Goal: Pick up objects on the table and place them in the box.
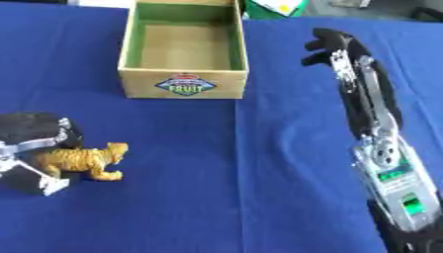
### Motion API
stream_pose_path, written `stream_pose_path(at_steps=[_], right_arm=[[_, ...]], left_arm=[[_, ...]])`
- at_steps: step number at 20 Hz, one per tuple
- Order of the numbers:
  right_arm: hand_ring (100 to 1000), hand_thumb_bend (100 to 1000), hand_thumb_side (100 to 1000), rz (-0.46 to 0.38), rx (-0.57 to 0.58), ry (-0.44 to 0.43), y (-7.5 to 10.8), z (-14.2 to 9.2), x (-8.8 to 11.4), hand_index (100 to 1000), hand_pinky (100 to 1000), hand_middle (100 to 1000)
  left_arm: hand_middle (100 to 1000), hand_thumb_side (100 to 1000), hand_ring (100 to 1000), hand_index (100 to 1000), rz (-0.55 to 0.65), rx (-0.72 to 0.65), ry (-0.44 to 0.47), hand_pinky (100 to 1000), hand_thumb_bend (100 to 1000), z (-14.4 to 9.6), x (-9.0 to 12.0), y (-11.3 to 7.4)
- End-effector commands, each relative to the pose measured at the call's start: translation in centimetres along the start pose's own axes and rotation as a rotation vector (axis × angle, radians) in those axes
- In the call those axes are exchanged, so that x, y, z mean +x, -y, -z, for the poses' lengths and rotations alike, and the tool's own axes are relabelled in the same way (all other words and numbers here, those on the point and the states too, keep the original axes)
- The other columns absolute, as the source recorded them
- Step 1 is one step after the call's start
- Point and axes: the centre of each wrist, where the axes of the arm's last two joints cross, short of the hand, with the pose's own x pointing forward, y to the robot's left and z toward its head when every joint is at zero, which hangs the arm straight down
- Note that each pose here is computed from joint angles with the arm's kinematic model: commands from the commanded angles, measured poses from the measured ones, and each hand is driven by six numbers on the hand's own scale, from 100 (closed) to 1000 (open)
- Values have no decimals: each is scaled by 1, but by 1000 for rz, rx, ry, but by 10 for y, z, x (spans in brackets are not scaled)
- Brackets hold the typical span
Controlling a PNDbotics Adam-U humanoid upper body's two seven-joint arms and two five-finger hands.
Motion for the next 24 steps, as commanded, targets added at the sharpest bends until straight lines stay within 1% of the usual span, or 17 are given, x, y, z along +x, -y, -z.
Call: stream_pose_path(at_steps=[1, 5, 12, 13, 14, 16, 18, 21, 24], right_arm=[[640, 100, 928, -9, 0, 24, 4, 3, 6, 820, 840, 664], [640, 100, 930, -12, 1, 26, 5, 3, 6, 819, 839, 664], [640, 100, 930, -12, 1, 27, 5, 3, 6, 819, 839, 664], [640, 100, 928, -12, 1, 27, 5, 3, 6, 819, 839, 663], [640, 100, 928, -13, 4, 28, 5, 3, 6, 819, 839, 663], [641, 100, 927, -14, 7, 37, 5, 4, 7, 818, 839, 664], [641, 100, 931, -14, 13, 45, 5, 6, 8, 818, 839, 663], [642, 100, 941, -10, 30, 64, 4, 8, 10, 815, 837, 663], [642, 100, 947, -6, 58, 86, 2, 12, 13, 814, 836, 663]], left_arm=[[389, 171, 479, 544, 25, 67, -5, 353, 100, -12, 0, -14], [380, 221, 473, 536, 30, 135, -5, 348, 100, -23, 3, -25], [380, 221, 473, 536, 23, 162, -5, 348, 100, -29, 7, -30], [373, 271, 470, 527, 31, 169, -8, 366, 100, -31, 7, -33], [374, 271, 471, 527, 61, 196, -21, 367, 100, -37, 7, -41], [373, 276, 471, 514, 134, 284, -50, 364, 100, -54, 10, -64], [371, 273, 474, 510, 178, 361, -75, 360, 100, -67, 11, -77], [372, 273, 473, 507, 214, 447, -115, 362, 100, -78, 7, -91], [373, 271, 474, 505, 236, 502, -152, 369, 100, -85, -4, -101]])
